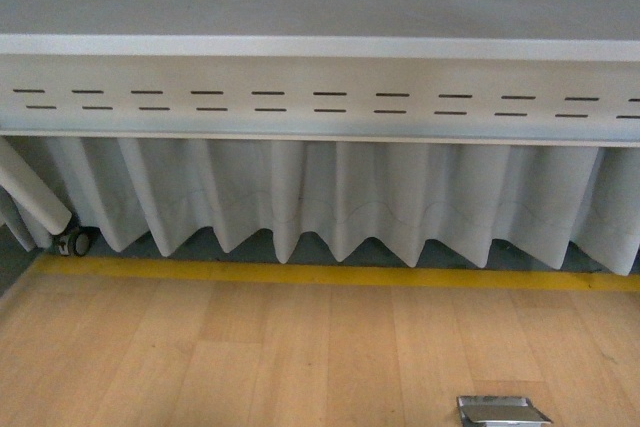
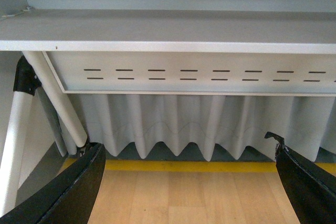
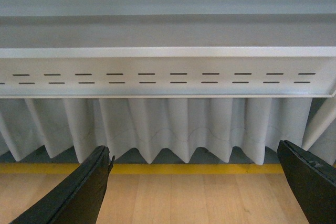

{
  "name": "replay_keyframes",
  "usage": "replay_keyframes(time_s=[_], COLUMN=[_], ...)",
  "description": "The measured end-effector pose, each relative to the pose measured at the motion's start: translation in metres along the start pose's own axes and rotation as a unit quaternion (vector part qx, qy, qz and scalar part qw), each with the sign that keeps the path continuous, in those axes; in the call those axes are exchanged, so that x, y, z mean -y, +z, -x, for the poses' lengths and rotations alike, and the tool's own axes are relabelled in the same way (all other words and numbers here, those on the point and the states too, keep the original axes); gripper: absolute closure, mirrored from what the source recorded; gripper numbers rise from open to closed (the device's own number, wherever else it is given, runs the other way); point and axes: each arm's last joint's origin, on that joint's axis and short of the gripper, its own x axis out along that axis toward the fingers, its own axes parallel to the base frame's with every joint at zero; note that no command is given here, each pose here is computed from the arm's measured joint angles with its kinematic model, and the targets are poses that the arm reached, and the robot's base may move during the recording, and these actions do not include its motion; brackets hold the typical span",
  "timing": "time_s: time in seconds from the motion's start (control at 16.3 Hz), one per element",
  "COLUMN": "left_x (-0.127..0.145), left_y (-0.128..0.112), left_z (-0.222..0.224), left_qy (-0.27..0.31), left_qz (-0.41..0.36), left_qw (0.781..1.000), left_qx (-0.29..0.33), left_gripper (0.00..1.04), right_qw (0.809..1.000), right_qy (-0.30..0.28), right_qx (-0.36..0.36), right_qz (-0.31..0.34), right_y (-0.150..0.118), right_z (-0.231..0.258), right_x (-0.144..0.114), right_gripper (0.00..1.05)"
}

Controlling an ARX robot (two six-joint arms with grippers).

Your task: Wind up and store yellow beetle toy

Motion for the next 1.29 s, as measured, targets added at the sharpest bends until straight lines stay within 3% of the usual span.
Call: replay_keyframes(time_s=[1.29], left_x=[0.0000], left_y=[0.0000], left_z=[0.0000], left_qy=[0.000], left_qz=[0.000], left_qw=[1.000], left_qx=[0.000], left_gripper=[0.07], right_qw=[1.000], right_qy=[0.000], right_qx=[0.000], right_qz=[0.000], right_y=[0.0000], right_z=[0.0000], right_x=[0.0000], right_gripper=[0.07])
